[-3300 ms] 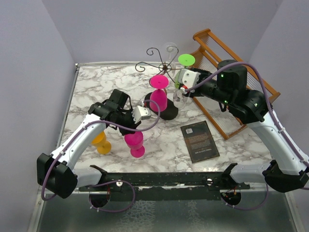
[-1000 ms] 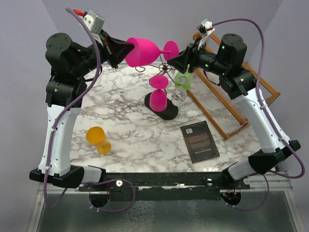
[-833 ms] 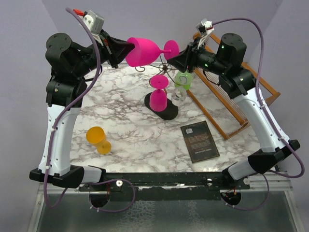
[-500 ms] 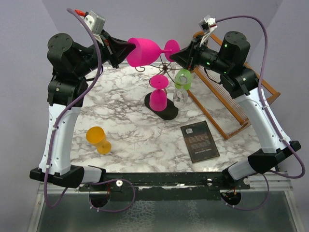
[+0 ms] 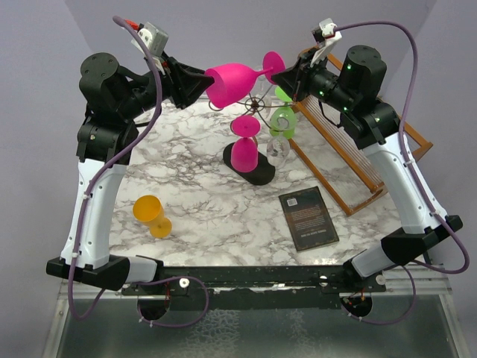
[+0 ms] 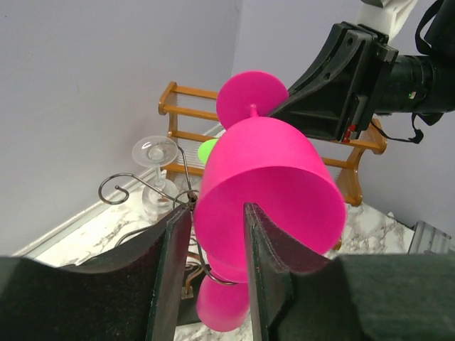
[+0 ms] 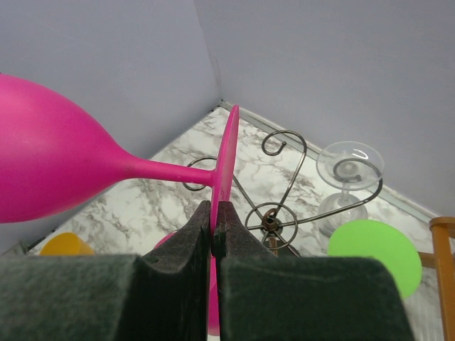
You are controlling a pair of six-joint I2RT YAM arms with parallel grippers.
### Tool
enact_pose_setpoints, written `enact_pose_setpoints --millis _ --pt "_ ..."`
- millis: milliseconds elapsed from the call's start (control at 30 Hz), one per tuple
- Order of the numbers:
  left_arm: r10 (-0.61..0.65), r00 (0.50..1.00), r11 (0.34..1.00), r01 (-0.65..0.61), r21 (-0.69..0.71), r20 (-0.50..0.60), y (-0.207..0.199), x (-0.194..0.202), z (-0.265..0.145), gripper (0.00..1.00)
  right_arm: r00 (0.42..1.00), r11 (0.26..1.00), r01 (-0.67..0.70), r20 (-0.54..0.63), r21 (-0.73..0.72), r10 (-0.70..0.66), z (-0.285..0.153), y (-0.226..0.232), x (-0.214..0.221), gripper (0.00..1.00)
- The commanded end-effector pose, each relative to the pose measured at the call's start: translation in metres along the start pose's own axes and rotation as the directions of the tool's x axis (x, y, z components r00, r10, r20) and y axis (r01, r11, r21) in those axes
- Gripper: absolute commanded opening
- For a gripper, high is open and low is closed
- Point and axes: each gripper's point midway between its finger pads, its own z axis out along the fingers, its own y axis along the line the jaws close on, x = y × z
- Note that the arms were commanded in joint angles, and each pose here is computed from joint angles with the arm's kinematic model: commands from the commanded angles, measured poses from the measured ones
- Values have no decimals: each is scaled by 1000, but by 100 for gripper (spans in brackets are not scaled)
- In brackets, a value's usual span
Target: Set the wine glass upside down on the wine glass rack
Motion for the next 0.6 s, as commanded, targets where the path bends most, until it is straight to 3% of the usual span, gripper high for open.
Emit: enact_pose_setpoints --millis 0,233,300,367,567 --pt "87 996 995 -86 -51 6 -2 -8 -16 42 994 988 94 39 118 -100 -4 -24 -17 1" --pt "203 978 942 -209 -261 -51 28 -10 -39 62 978 962 182 67 201 -199 -11 -38 -35 1" --pt "242 967 905 -256 -340 -81 42 -11 -49 76 969 952 213 74 221 -234 -12 -42 -41 1" --pt "279 953 859 -302 -413 -116 55 -12 -59 84 958 937 255 66 240 -278 -12 -46 -45 1" --pt "338 916 722 -400 -564 -217 86 -14 -86 92 884 859 423 77 288 -461 -6 -49 -65 1"
